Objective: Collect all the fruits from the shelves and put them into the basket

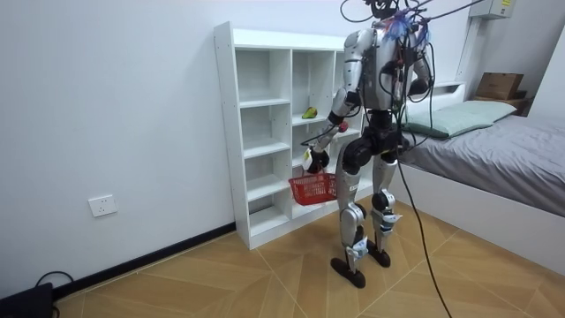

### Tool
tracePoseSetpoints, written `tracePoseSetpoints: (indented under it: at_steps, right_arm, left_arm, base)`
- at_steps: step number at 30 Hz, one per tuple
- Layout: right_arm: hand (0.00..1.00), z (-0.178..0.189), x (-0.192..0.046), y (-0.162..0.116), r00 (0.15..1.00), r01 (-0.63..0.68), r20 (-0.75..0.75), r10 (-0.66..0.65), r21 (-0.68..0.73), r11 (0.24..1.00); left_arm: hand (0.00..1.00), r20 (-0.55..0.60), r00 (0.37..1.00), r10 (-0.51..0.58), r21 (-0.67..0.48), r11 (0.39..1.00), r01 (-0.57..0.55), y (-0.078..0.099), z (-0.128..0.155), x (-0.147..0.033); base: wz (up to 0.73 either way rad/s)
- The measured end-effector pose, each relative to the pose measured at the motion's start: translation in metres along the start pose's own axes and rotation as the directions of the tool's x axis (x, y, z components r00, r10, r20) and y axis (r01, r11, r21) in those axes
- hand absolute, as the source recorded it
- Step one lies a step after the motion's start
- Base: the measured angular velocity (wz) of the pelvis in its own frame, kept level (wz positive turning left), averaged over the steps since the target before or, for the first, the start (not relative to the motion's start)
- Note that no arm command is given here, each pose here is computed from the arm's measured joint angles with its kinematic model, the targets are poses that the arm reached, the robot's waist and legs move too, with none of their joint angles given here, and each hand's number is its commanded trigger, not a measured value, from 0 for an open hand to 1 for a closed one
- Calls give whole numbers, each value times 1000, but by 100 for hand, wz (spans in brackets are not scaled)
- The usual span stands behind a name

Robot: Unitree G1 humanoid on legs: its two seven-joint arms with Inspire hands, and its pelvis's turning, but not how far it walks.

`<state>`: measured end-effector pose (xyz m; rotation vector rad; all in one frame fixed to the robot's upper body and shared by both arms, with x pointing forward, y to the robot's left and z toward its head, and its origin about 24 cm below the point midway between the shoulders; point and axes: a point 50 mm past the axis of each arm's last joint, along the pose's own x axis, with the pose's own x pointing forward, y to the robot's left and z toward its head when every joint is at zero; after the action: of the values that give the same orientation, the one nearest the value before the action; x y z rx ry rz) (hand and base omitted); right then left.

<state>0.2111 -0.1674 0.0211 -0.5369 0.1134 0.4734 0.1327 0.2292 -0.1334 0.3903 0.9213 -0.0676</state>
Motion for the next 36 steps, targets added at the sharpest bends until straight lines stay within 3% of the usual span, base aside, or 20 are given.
tracePoseSetpoints:
  at_steps: [5, 11, 18, 24, 36]
  right_arm:
    - [100, -16, 18, 13, 994, -85, -68, 83, -28, 996]
    - [100, -28, 28, 17, 988, -108, -121, 99, -71, 992]
    - [100, -42, 33, 23, 981, -122, -159, 109, -73, 990]
    - [100, -48, 44, 26, 978, -131, -178, 113, -96, 987]
    - [100, -59, 51, 35, 968, -122, -226, 105, -61, 991]
  left_arm:
    - [100, 146, 988, -40, 41, 999, 35, -5, 40, 8]
    - [100, 244, 963, -112, 88, 992, 93, -15, 66, 9]
    - [100, 325, 931, -169, 104, 984, 143, -21, 80, 6]
    - [100, 377, 890, -256, 184, 962, 199, -32, 97, 4]
    - [100, 444, 845, -299, 207, 951, 227, -40, 117, 1]
  base:
    - [1]
    - [10]
    - [4]
    - [5]
    - [2]
